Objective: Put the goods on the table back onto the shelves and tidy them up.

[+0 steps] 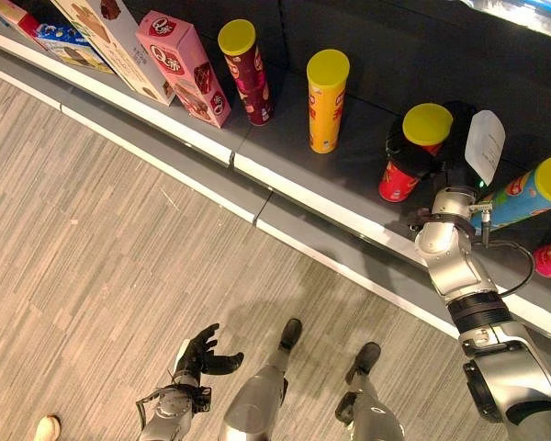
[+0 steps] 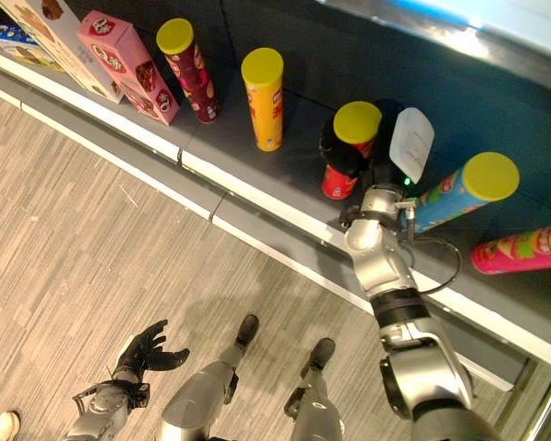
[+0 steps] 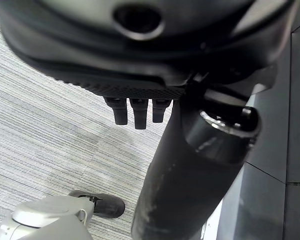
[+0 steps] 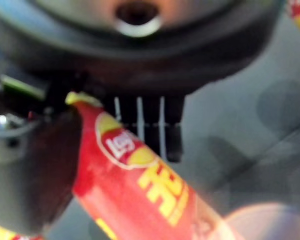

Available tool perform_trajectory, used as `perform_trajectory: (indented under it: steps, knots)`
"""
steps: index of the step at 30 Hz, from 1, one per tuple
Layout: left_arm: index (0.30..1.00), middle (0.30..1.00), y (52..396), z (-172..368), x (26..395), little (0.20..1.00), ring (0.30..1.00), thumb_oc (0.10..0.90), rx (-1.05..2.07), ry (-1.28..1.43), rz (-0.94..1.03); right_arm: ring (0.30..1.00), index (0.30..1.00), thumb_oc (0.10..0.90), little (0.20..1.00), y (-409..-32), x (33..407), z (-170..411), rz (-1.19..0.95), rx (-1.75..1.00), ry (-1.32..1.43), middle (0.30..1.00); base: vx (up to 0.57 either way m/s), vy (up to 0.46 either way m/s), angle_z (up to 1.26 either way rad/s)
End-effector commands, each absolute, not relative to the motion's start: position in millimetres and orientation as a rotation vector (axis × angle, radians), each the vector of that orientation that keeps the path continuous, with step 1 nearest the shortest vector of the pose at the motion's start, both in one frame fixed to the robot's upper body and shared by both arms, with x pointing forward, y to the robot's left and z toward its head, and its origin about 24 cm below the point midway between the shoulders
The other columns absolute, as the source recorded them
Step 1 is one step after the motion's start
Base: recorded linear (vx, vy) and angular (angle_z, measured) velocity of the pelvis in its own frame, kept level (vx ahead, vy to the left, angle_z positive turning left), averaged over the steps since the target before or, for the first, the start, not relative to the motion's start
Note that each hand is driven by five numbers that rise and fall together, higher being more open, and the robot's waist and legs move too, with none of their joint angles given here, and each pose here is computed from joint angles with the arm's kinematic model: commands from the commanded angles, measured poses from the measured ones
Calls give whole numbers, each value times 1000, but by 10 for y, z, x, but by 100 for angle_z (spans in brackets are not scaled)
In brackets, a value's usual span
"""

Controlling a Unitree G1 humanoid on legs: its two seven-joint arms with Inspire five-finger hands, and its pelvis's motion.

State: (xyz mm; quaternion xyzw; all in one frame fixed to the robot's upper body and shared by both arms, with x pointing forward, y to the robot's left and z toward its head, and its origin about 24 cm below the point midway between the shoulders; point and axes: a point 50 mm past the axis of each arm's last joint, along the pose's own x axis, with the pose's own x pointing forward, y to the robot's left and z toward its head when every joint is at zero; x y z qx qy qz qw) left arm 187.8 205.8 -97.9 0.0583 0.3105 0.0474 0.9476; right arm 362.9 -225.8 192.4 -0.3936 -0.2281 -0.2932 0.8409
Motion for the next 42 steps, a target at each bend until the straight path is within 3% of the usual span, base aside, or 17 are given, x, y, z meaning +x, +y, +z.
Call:
perform_trajectory:
  steps: [1,2,3,21,30,31,42]
  knots:
    - [900,900,2128,-936,1910,900,900,800,188,586,93,587,587,591,587,-2142,3634,2504,-681,-793,-727,587,0,0,0]
    - [900,900,2128,-938,1910,900,900,800,189,587,94,820,820,747,820,-2137,3633,2501,-681,-791,-728,820,0,0,0]
    - [900,900,2129,-942,1906,900,900,800,189,589,94,900,900,800,900,-2133,3632,2495,-679,-790,-727,900,0,0,0]
    - [900,900,2148,-990,1894,900,900,800,204,623,105,900,900,800,900,-2033,3648,2392,-621,-756,-706,900,0,0,0]
    - [900,900,2225,-1094,1819,900,900,800,205,704,151,900,900,800,900,-1893,3418,2581,-538,-699,-868,900,5,3,-2]
    - [900,900,2253,-1158,1748,900,900,800,200,752,177,900,900,800,900,-1750,3298,2500,-434,-618,-895,900,39,13,-8]
    - [900,900,2256,-1160,1744,900,900,800,201,753,177,900,900,800,900,-1751,3295,2495,-434,-618,-894,900,4,1,-9]
